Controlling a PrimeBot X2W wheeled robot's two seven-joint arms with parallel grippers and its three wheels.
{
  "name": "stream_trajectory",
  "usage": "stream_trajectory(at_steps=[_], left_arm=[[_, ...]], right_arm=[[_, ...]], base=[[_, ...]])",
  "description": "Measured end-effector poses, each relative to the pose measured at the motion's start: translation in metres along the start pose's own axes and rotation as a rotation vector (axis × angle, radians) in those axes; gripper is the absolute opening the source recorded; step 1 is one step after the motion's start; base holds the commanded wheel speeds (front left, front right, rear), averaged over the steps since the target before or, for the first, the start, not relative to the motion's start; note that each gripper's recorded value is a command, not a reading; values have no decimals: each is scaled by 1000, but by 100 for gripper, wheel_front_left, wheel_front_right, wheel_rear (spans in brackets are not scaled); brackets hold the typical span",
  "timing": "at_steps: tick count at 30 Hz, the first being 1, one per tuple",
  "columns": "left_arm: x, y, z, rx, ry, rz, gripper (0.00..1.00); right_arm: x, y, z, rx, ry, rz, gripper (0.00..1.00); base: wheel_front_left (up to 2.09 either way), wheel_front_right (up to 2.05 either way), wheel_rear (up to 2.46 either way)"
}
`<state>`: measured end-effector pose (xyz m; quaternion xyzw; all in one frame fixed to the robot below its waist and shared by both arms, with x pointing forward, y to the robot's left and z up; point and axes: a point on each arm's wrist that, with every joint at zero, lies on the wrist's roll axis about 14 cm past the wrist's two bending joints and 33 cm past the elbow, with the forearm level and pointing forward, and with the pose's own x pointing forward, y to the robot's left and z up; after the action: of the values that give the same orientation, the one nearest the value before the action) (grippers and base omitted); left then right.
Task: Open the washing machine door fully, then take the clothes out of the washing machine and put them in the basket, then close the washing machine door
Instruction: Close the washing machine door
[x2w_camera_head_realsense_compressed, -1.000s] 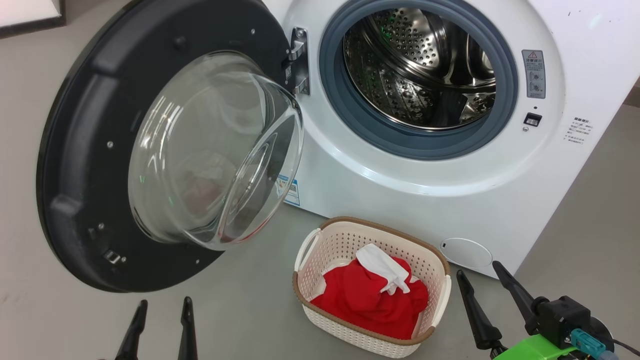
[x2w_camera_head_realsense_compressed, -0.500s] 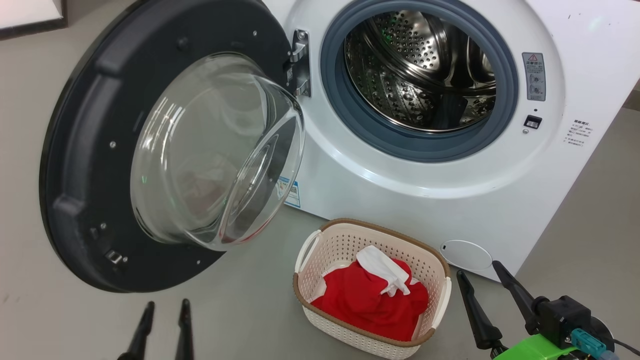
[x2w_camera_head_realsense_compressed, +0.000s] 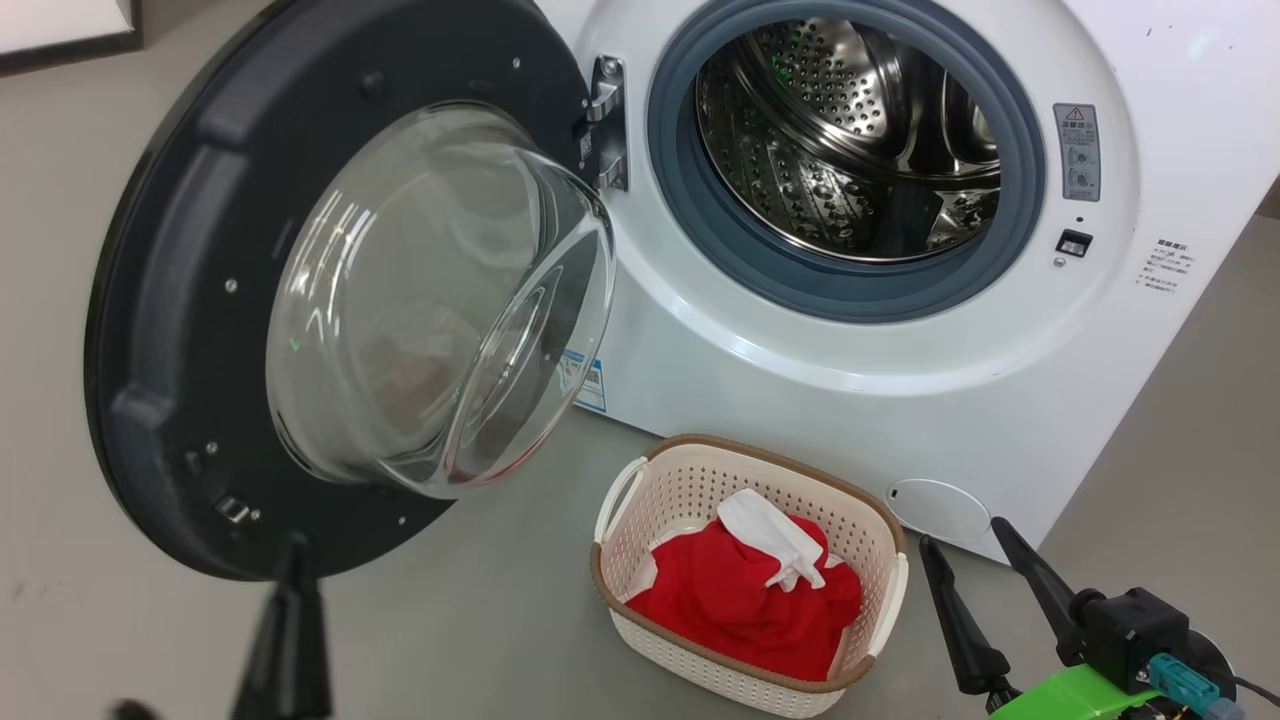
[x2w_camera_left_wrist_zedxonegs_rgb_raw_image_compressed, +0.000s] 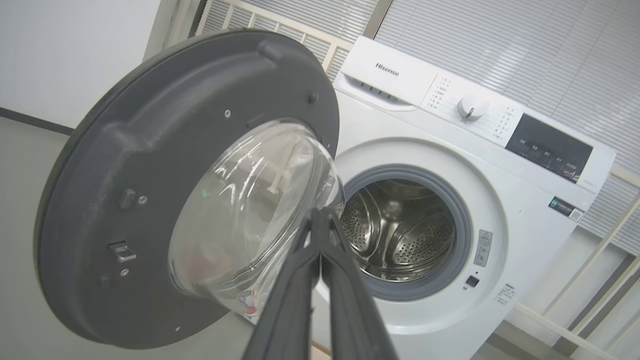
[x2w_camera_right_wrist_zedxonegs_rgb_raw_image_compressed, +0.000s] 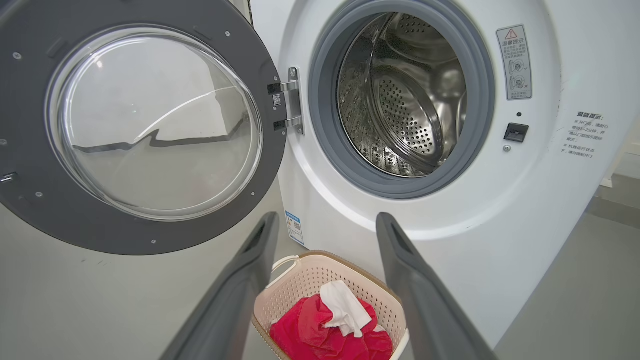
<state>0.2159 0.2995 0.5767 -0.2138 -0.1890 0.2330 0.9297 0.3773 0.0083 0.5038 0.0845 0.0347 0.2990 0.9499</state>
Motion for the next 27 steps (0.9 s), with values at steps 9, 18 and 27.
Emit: stream_trajectory(at_steps=[9, 18, 27], left_arm=[[22, 17, 100, -548, -339, -12, 0], [45, 90, 170, -714, -523, 50, 0], [72, 161, 143, -833, -411, 243, 0]], right_arm=[[1, -3, 0, 3, 3, -6, 100], [1, -7, -2, 10, 5, -16, 100], [-2, -15, -4, 18, 7, -42, 100]], base=[[0, 0, 0], [0, 0, 0], [0, 0, 0]])
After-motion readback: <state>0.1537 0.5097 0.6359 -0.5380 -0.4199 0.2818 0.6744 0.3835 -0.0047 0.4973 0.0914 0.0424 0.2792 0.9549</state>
